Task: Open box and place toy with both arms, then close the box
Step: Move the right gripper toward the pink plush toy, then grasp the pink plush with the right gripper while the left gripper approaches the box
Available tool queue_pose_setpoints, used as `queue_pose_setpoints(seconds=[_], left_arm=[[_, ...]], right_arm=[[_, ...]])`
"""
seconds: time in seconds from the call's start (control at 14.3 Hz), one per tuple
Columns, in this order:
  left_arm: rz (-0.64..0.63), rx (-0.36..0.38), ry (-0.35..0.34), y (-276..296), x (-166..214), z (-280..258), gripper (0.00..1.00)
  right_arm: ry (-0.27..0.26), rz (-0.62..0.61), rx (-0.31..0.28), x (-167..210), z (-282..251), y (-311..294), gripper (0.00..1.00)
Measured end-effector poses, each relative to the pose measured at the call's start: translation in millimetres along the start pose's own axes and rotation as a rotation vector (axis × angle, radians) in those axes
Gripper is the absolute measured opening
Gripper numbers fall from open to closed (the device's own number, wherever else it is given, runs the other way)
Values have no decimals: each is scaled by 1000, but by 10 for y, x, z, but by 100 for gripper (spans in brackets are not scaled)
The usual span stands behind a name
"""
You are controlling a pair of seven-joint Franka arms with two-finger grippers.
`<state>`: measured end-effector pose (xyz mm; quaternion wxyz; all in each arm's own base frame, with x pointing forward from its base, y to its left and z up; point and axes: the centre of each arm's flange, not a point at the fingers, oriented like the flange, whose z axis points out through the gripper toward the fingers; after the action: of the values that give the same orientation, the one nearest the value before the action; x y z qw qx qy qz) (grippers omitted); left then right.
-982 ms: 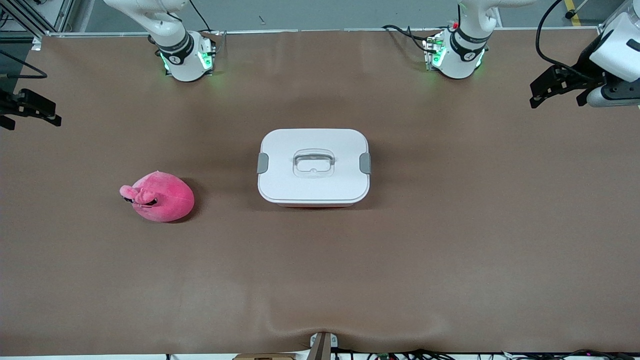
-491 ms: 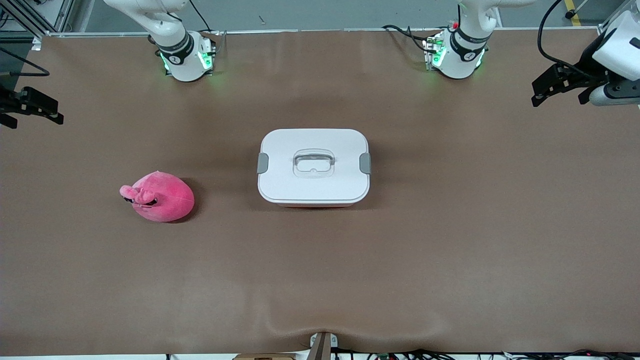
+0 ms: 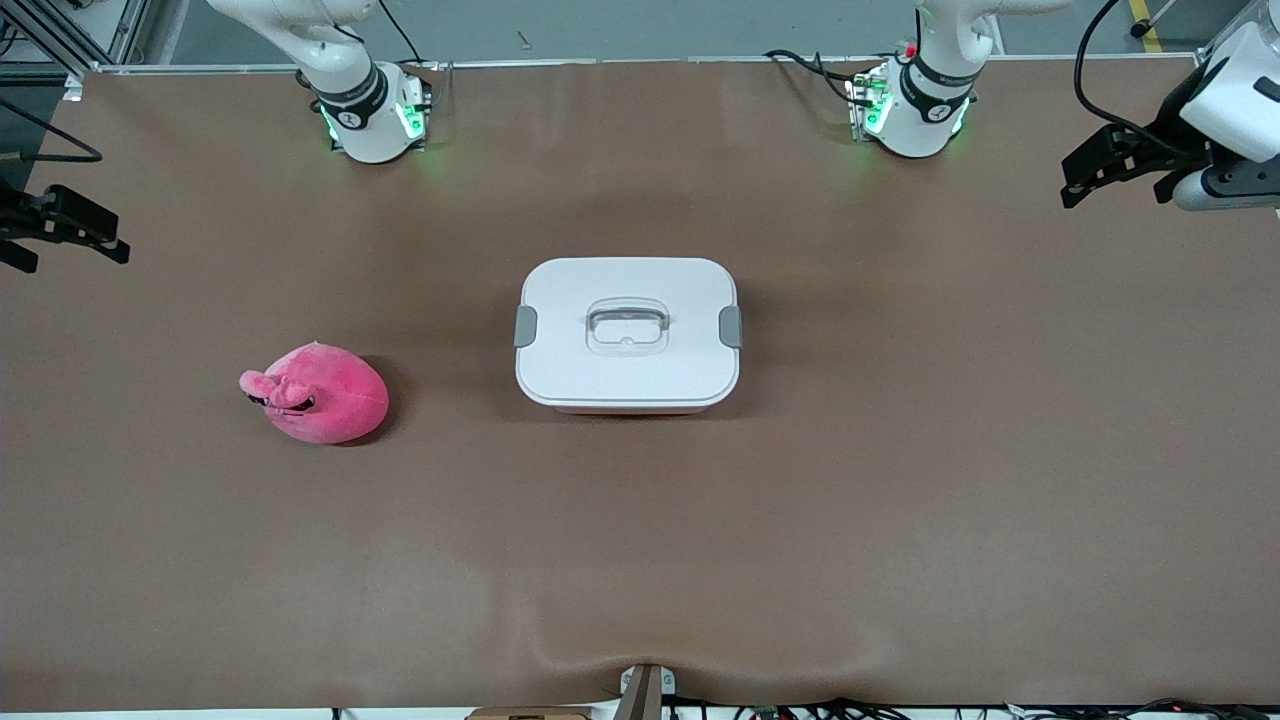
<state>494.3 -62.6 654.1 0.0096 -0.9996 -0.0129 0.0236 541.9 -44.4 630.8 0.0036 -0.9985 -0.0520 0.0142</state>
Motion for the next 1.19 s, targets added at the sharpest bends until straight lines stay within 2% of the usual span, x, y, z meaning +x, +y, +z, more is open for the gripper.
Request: queue_pose_setpoints(seconds=[0.49,0.77,1.19], left_arm=[[-3,0,-3,-1,-3,3,100],[-25,0,-3,21,-6,3,100],[-112,17,-1,603,-119,19,100]], right_arm=[[23,-46,4,302,645,-230,100],[18,-49,7,662,1333,-206,100],[-11,-39,68,1010,2170,-294,100]])
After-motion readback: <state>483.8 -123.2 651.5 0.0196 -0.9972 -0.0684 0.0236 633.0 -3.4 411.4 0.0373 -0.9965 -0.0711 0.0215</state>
